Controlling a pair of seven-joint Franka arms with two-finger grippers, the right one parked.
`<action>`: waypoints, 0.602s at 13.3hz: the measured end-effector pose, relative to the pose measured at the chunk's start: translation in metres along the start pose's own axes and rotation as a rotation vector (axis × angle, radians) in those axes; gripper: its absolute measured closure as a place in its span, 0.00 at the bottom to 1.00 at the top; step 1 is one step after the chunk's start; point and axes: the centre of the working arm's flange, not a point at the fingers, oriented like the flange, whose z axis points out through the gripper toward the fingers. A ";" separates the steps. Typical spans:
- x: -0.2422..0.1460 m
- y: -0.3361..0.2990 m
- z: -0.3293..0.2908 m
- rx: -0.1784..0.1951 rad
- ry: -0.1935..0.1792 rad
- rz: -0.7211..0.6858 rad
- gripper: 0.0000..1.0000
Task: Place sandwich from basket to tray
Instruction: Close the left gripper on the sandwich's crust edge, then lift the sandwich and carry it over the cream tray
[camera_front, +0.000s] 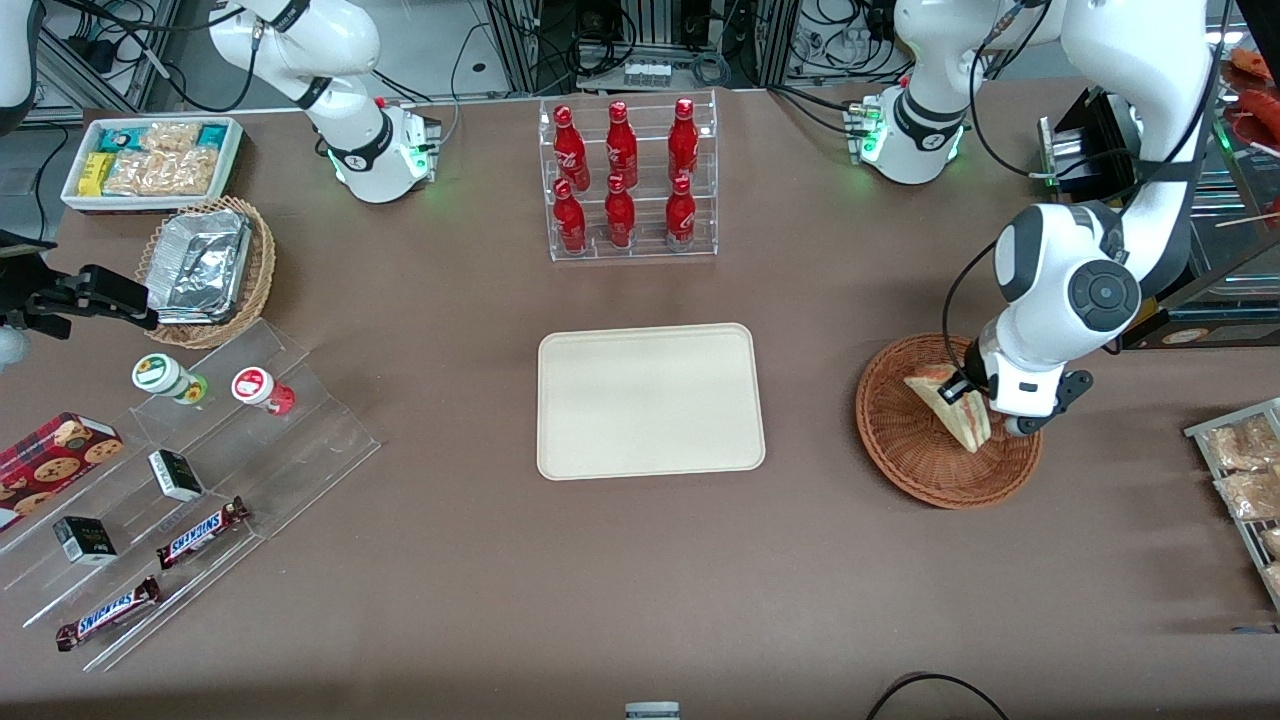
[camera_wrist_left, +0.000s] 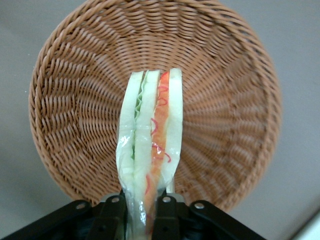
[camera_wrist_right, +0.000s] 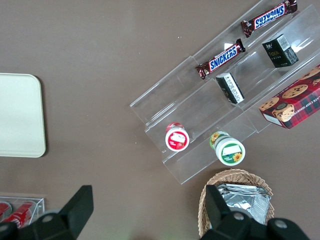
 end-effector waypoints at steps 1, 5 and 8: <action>-0.007 0.014 -0.013 0.002 0.002 0.028 0.84; -0.063 0.080 -0.028 0.002 0.028 0.184 0.84; -0.107 0.132 -0.024 0.005 0.029 0.292 0.84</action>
